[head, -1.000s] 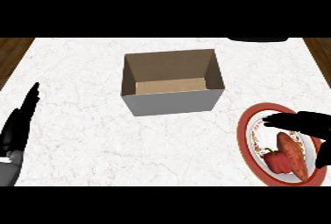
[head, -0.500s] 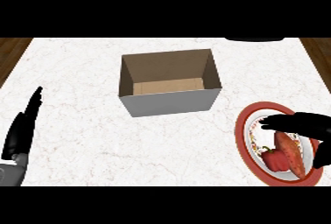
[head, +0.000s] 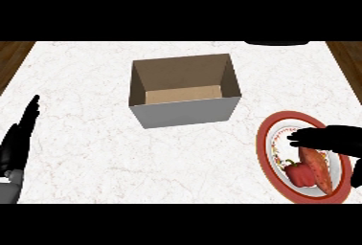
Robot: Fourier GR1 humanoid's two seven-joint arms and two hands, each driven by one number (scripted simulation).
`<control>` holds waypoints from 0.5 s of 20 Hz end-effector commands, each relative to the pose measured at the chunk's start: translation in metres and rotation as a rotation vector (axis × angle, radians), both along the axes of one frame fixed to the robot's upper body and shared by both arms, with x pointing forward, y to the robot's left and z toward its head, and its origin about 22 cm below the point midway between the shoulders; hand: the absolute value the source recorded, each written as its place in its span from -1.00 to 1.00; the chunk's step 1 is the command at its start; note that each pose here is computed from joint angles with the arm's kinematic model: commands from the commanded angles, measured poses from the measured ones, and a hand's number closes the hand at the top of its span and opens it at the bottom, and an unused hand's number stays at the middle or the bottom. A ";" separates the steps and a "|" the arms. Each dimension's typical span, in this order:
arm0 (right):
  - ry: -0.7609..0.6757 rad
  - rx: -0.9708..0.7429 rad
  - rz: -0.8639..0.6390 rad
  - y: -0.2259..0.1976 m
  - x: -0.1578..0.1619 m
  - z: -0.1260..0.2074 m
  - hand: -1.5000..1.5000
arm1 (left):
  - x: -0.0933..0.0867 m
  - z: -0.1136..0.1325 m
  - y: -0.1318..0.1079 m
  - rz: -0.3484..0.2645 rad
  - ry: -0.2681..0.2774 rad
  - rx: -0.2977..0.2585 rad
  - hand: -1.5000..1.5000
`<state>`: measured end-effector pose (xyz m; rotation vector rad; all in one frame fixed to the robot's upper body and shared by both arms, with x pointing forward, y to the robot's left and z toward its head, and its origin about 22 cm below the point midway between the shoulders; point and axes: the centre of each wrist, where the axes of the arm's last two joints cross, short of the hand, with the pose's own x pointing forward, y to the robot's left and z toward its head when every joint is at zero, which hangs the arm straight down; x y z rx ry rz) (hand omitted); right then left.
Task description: Pick the sweet potato from the plate and place it in the cardboard box
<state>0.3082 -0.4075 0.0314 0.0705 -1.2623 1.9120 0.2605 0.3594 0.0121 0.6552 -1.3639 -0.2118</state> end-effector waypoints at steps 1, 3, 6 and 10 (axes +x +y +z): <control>0.112 0.016 0.064 0.014 -0.008 -0.023 -1.00 | 0.005 0.007 0.002 -0.009 0.007 0.009 0.00; 0.133 -0.031 0.029 0.010 -0.015 -0.029 -1.00 | 0.006 0.015 -0.017 -0.012 -0.003 -0.001 0.00; 0.111 -0.017 0.029 0.005 -0.009 -0.029 -1.00 | 0.012 -0.003 -0.005 -0.004 0.011 -0.008 0.00; -0.046 0.072 0.000 0.032 -0.002 -0.043 1.00 | 0.013 0.015 -0.011 -0.017 0.009 -0.017 0.00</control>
